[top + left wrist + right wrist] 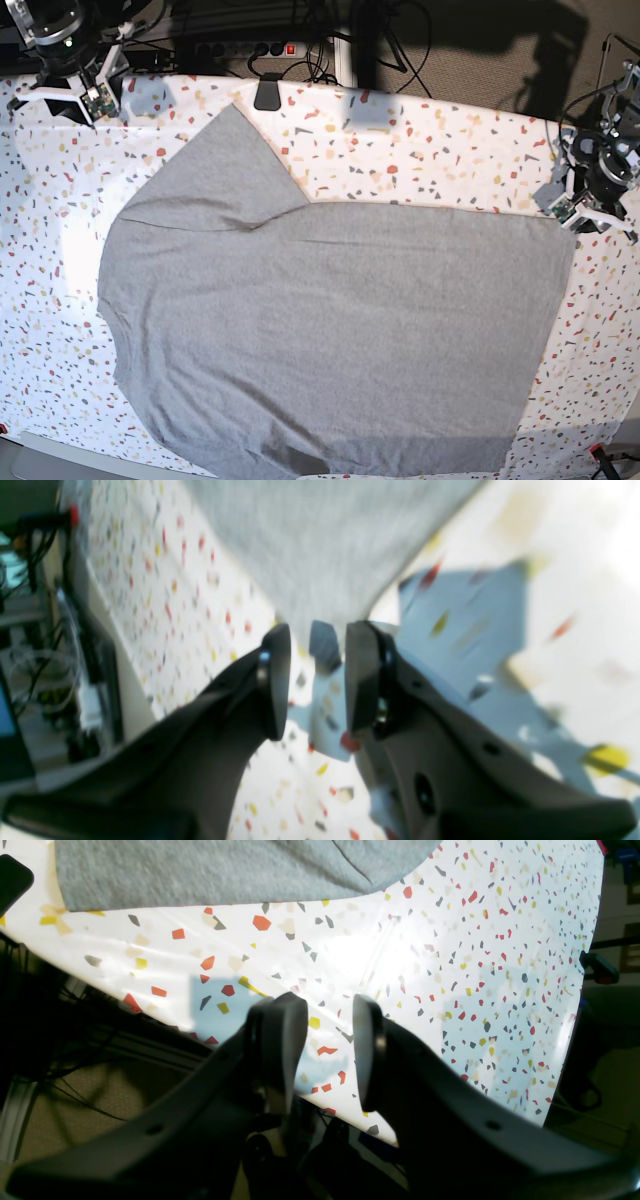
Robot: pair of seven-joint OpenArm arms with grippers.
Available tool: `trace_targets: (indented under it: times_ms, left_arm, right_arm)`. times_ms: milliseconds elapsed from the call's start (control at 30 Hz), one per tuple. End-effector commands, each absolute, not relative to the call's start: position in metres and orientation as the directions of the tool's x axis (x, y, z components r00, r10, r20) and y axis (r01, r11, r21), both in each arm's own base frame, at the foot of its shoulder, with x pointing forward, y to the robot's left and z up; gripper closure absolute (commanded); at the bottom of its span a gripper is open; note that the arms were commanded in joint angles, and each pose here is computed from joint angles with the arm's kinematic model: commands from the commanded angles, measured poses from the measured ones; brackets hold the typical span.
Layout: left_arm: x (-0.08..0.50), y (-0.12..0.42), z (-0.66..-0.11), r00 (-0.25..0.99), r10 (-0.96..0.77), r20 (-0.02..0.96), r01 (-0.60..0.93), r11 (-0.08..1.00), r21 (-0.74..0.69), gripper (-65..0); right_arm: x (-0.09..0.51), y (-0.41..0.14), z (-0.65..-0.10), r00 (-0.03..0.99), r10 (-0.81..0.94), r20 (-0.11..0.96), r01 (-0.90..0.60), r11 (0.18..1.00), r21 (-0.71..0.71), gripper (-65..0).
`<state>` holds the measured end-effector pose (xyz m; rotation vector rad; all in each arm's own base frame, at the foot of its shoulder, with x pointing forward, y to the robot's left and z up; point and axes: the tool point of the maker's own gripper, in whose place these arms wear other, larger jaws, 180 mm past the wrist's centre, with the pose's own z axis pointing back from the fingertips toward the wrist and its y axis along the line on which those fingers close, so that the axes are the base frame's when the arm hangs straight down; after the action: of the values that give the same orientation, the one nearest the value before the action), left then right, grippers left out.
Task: Fold the T-shirt properly
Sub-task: 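Move both grippers down to the shirt's collar-side corners, then grasp the grey shirt's collar-side corners with both grippers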
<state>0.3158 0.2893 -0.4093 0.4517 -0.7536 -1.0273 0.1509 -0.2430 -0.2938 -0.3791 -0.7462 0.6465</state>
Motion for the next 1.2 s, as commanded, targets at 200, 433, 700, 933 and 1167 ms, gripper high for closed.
trace_targets:
  times_ms: [200,433,700,933,1167]
  left_arm:
    - [0.338,0.292,-0.417,0.324,-0.876,0.357,0.558,0.481,0.676,-17.6]
    - [0.342,0.289,-0.420,0.321,-0.880,0.350,0.605,0.475,0.639,-17.6]
    - [0.328,0.280,-0.433,0.311,-0.889,0.336,0.693,0.454,0.560,0.0]
    - [0.332,0.278,-0.430,0.345,-0.854,0.390,0.657,0.516,0.550,0.0]
    - [0.346,0.293,-0.416,0.378,-0.833,0.405,0.548,0.553,0.627,0.0]
  right_arm:
    - [0.155,-0.242,-0.285,0.532,0.671,0.517,-0.397,0.737,-0.547,-20.0]
    - [0.155,-0.242,-0.286,0.533,0.671,0.516,-0.398,0.737,-0.547,-20.0]
    - [0.154,-0.240,-0.287,0.528,0.677,0.513,-0.410,0.732,-0.544,-20.0]
    - [0.162,-0.236,-0.292,0.462,0.747,0.478,-0.509,0.665,-0.546,-20.3]
    - [0.182,-0.256,-0.309,0.400,0.811,0.427,-0.589,0.585,-0.557,-22.3]
